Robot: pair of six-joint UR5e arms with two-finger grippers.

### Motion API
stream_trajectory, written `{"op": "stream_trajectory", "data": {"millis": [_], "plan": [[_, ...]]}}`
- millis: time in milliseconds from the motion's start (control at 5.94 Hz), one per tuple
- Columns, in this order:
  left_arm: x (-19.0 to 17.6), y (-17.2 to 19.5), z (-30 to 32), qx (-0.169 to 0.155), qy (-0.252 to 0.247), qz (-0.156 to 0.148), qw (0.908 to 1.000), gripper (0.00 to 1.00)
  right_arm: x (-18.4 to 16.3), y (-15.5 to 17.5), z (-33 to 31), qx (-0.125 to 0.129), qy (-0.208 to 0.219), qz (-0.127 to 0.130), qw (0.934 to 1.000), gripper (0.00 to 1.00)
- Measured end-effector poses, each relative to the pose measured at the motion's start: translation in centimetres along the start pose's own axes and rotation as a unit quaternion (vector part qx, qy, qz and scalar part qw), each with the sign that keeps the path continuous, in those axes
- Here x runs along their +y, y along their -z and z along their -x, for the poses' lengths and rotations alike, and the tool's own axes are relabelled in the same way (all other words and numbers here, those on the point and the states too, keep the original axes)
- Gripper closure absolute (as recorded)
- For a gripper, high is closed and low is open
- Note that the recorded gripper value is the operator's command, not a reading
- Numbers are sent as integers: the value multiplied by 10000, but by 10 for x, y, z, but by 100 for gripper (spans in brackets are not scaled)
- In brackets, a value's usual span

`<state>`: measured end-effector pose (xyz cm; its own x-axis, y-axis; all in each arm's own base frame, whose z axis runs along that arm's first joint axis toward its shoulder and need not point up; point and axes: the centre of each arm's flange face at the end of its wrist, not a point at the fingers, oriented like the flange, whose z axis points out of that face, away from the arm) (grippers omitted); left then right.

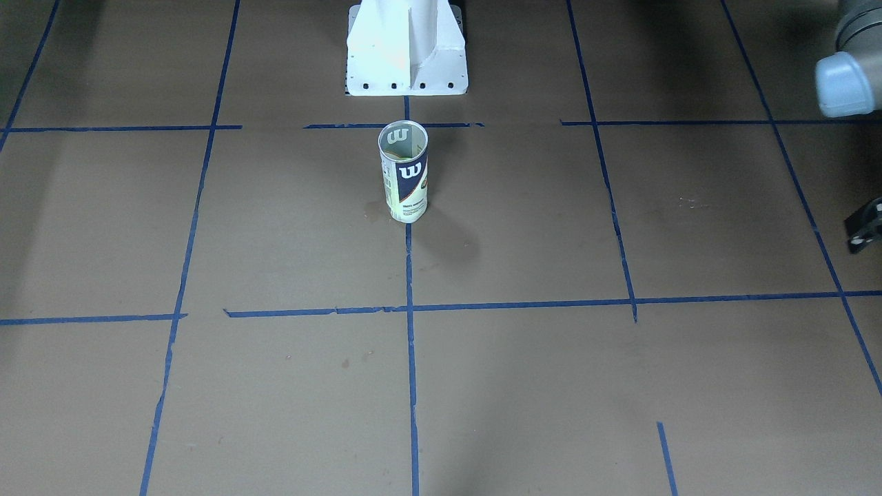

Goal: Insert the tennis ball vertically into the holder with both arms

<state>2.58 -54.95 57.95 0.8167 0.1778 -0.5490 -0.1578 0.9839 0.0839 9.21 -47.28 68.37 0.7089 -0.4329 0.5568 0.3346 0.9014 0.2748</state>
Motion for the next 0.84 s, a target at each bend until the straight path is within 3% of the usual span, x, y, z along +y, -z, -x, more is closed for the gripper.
{"op": "stream_trajectory", "data": {"millis": [168, 505, 842], "plan": [[16, -11, 20, 284, 27, 102, 9995, 0, 9, -10, 8, 44, 47, 183, 9998, 0], [41, -10, 59, 780, 73, 48, 9969, 0, -13, 16, 29, -86, -109, 389, 9991, 0], [57, -15, 73, 911, 151, 40, 9957, 0, -19, 28, 38, -156, -197, 470, 9986, 0]]}}
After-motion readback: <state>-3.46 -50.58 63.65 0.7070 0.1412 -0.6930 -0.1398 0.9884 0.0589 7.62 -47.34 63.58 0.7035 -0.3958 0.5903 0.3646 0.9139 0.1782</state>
